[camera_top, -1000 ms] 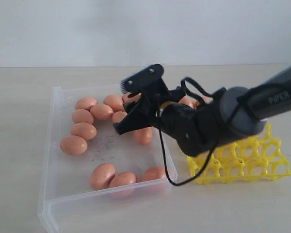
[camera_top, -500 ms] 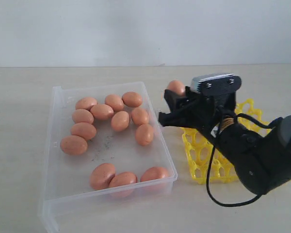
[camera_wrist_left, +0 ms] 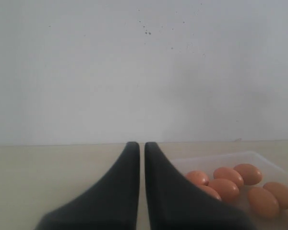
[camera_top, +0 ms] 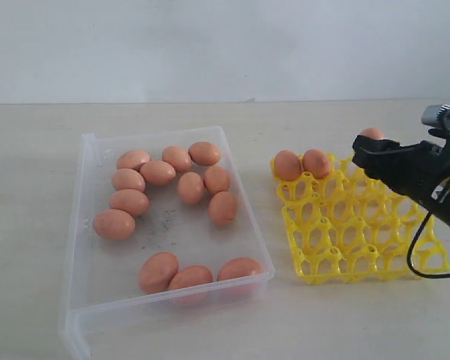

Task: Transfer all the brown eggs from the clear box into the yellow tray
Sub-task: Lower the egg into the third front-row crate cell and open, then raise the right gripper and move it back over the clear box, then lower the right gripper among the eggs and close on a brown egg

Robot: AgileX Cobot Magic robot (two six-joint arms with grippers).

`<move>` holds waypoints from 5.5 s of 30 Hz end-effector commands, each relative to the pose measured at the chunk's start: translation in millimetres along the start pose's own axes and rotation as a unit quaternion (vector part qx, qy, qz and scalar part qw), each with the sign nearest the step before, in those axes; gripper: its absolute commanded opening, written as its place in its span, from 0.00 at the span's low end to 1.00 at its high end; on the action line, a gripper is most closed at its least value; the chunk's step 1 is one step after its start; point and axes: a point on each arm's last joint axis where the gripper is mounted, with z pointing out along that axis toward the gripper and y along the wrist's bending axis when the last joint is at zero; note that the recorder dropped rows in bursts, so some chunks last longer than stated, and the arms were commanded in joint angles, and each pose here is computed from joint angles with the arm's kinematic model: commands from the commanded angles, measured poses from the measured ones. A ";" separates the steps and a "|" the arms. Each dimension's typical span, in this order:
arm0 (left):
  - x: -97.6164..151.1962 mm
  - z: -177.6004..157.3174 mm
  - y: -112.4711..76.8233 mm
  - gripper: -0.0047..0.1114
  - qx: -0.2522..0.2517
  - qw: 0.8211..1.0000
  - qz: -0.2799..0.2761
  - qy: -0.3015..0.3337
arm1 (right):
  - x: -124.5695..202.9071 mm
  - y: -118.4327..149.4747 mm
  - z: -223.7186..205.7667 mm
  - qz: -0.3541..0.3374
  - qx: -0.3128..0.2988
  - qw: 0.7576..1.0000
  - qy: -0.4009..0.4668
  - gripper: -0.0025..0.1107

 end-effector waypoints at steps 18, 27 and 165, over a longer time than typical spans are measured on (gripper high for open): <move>-1.8 0.3 0.2 0.07 -0.001 1.000 0.000 -0.007 | -12.1 -6.1 26.8 -0.090 -0.037 0.990 0.101 0.02; -1.8 0.3 0.2 0.07 -0.001 1.000 0.000 -0.007 | -3.9 -14.0 32.1 -0.102 -0.026 0.991 0.085 0.02; -1.8 0.3 0.2 0.07 -0.001 1.000 0.000 -0.007 | 3.0 245.1 73.9 -0.076 0.024 0.862 0.501 0.46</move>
